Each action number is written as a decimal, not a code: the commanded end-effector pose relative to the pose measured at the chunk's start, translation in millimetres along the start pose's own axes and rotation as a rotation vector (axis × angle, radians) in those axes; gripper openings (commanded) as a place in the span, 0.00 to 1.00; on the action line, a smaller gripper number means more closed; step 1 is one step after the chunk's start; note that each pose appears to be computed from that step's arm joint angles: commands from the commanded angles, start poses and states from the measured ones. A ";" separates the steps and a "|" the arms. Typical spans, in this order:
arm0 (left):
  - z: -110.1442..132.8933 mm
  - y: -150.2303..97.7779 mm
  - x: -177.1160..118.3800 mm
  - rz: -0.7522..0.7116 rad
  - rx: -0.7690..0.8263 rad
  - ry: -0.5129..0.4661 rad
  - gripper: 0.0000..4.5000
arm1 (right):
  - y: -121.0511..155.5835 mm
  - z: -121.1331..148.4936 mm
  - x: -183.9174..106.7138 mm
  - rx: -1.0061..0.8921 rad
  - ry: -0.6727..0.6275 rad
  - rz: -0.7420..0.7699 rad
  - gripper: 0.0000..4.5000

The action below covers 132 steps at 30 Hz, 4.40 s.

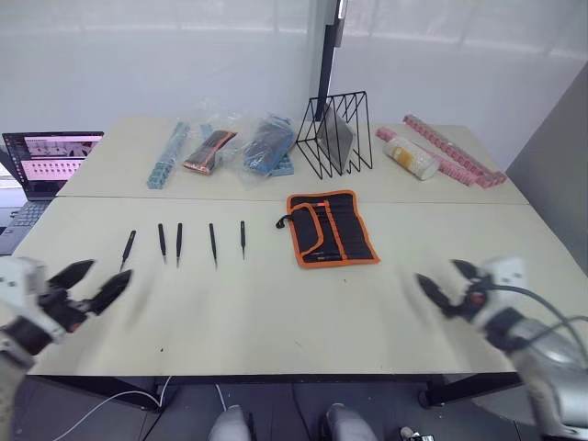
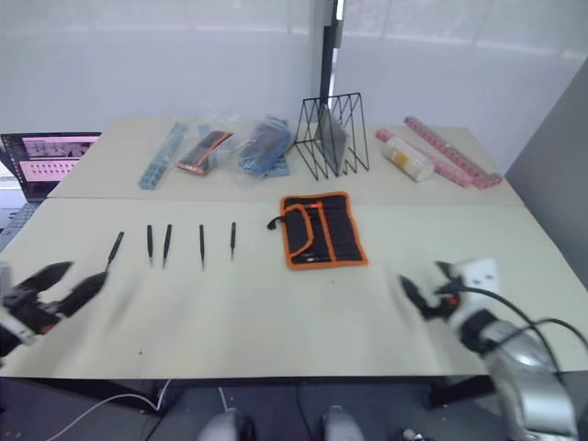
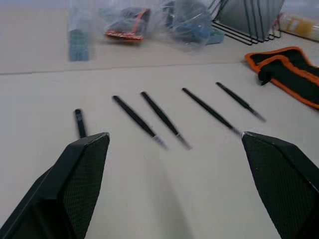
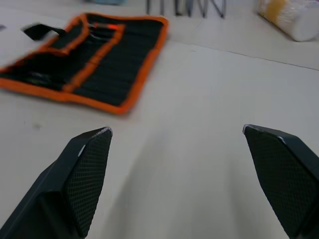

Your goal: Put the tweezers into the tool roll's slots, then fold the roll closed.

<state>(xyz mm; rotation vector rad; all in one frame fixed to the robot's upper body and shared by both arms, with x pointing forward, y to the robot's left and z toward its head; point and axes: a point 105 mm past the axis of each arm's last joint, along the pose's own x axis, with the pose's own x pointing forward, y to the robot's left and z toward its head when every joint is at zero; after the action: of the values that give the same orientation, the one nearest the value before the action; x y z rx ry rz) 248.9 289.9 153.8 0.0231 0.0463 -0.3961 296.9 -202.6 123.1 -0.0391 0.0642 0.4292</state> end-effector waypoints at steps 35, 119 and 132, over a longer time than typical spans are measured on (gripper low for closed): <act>37.6 -92.0 1.9 -0.418 0.028 -0.012 1.00 | 94.0 8.8 127.3 0.369 -0.009 -0.044 0.50; -27.5 -111.4 138.0 -1.107 1.158 -0.006 0.00 | 125.0 15.4 32.3 -0.042 0.081 0.605 0.65; 41.3 -126.4 124.4 -1.115 0.310 0.000 0.00 | 124.2 -10.6 46.5 0.067 0.099 0.482 0.01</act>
<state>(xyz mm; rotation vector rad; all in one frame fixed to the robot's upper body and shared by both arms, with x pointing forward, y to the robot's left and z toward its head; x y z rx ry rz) 321.2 131.9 159.6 0.4536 0.0336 -1.4903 286.1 -72.8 102.6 0.0361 0.2154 0.9131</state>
